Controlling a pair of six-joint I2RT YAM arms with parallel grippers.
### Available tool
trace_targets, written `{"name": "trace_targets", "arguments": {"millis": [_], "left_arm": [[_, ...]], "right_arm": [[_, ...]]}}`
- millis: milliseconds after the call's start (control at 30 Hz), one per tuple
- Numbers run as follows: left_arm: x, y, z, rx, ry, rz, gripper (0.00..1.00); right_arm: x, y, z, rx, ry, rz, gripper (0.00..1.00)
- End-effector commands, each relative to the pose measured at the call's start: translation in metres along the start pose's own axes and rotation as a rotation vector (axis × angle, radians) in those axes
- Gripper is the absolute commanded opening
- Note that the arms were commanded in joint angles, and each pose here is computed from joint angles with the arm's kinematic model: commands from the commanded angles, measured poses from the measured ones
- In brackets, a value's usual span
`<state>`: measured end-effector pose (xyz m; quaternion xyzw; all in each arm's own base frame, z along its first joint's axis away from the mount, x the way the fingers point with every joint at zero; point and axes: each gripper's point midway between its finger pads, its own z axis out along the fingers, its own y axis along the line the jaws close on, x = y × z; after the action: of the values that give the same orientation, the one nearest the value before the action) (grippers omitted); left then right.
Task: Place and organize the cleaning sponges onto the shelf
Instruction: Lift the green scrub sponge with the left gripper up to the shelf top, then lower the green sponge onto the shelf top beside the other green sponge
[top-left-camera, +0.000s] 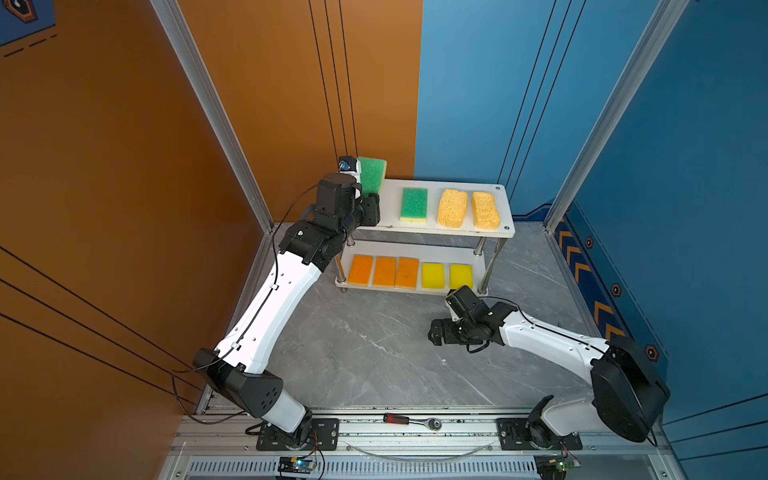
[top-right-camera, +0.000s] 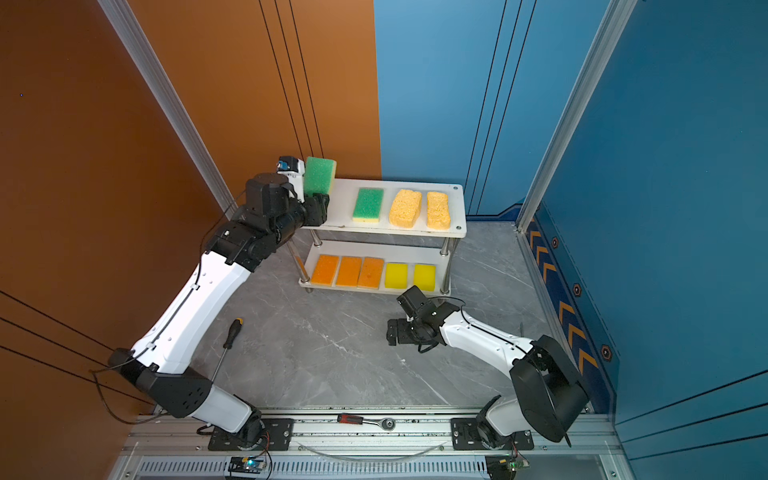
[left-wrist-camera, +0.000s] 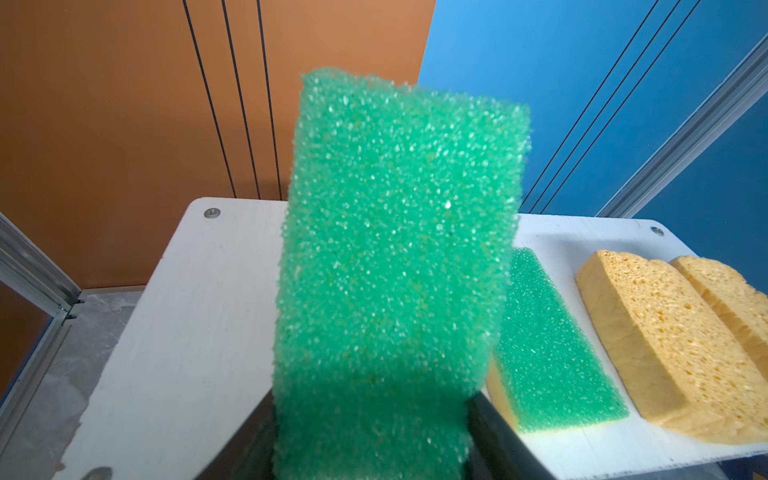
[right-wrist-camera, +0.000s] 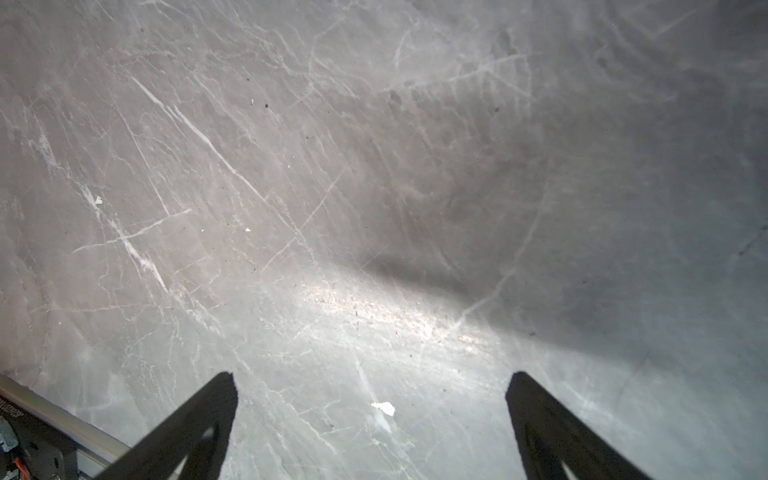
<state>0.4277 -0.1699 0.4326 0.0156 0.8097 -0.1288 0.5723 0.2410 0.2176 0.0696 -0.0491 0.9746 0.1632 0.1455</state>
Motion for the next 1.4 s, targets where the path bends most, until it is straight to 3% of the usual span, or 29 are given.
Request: {"name": "trace_targets", "arguments": {"millis": [0, 1367], "left_arm": [[0.002, 0.001, 0.007, 0.015, 0.003, -0.033, 0.60], [0.044, 0.003, 0.045, -0.013, 0.110, -0.043, 0.62]], "right_arm": [[-0.001, -0.002, 0.000, 0.016, -0.018, 0.010, 1.00], [0.001, -0.003, 0.005, 0.017, -0.005, 0.004, 1.00]]}}
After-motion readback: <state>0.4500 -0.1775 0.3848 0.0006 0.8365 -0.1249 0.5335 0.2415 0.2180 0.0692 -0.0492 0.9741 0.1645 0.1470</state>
